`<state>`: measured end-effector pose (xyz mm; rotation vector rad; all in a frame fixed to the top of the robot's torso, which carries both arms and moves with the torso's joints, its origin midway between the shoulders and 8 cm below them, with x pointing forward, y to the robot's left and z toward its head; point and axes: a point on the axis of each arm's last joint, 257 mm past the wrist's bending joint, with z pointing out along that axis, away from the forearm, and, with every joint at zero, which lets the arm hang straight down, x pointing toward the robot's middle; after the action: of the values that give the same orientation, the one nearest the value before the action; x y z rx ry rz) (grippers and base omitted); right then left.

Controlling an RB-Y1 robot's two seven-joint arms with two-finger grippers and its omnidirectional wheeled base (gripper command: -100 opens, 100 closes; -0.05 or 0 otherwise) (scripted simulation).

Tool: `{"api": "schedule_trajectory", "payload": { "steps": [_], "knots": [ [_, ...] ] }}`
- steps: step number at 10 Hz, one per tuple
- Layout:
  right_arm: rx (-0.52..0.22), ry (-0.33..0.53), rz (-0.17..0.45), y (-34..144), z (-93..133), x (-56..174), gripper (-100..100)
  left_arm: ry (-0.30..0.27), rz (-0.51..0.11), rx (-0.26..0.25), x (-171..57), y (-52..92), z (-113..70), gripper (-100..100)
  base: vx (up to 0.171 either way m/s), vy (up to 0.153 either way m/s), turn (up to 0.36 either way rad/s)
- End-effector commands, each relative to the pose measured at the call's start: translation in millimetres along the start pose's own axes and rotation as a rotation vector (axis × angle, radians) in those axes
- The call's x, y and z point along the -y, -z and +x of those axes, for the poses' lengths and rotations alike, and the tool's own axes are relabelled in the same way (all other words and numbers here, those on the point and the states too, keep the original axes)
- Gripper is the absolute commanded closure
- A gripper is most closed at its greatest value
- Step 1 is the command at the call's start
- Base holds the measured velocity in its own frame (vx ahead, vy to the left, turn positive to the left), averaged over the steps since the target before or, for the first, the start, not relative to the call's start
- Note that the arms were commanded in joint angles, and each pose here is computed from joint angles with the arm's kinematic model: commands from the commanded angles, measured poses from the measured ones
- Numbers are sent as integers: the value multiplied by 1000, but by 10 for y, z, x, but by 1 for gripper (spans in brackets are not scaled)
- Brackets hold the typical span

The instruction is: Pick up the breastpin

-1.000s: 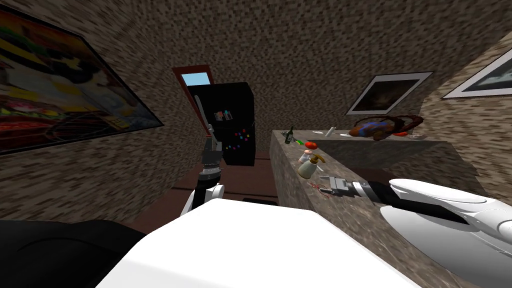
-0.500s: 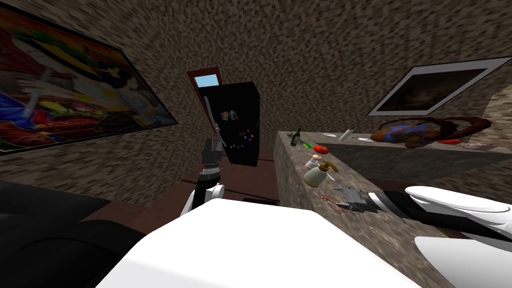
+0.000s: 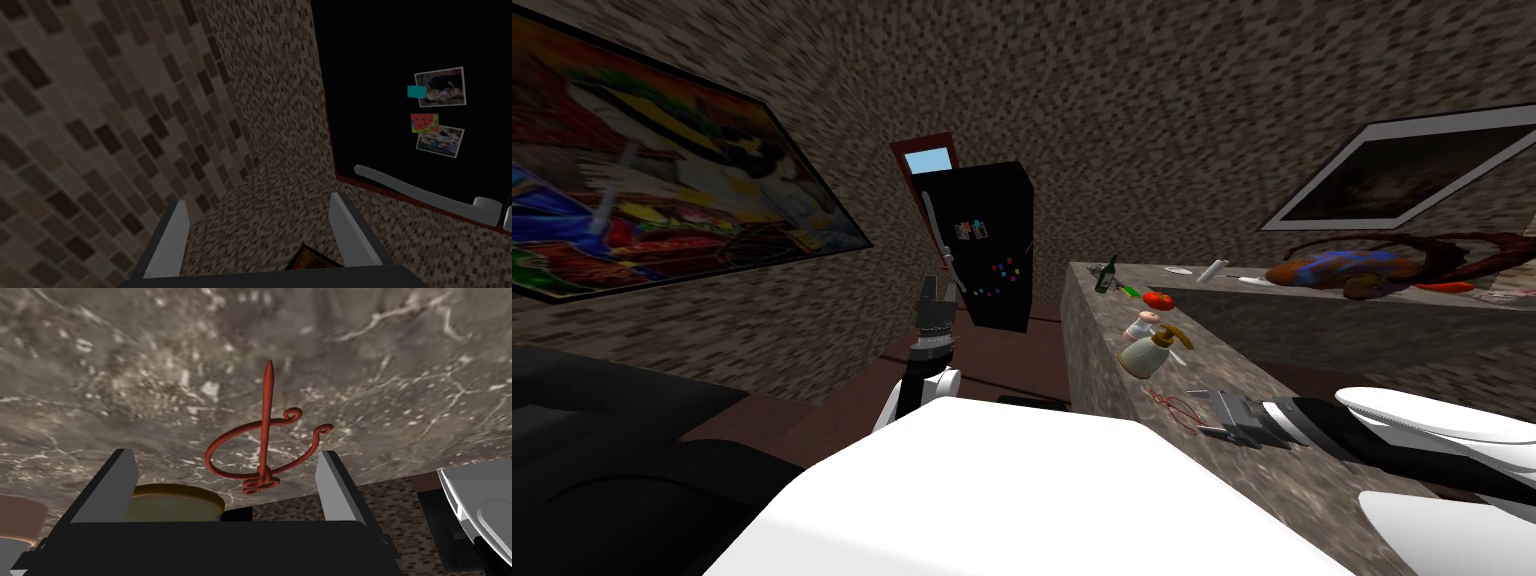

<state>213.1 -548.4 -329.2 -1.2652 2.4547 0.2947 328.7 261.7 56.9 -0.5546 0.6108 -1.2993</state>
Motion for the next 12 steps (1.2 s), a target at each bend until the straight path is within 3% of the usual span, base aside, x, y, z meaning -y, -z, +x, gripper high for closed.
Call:
{"api": "schedule_trajectory", "payload": {
  "steps": [1,3,4,5,9,10,11,12],
  "knots": [
    [2,-7,4,-102,51,-32,-100,0,0,0,0,0,0,0,5,4,60],
    [3,-15,8,-204,102,-67,-100,0,0,0,0,0,0,0,9,8,63],
    [3,-13,7,-170,83,-58,-100,0,0,0,0,0,0,0,0,0,0],
    [2,-13,7,-175,87,-57,100,0,0,0,0,0,0,0,0,0,0],
    [2,-13,8,-174,87,-56,100,0,0,0,0,0,0,0,0,0,0],
    [2,-13,8,-174,87,-56,0,0,0,0,0,0,0,0,0,0,0],
    [1,-4,2,-61,31,-19,100,0,0,0,0,0,0,0,-7,-6,-95],
    [0,-1,1,-20,10,-6,100,0,0,0,0,0,0,0,-11,-8,-90]
  ]
}}
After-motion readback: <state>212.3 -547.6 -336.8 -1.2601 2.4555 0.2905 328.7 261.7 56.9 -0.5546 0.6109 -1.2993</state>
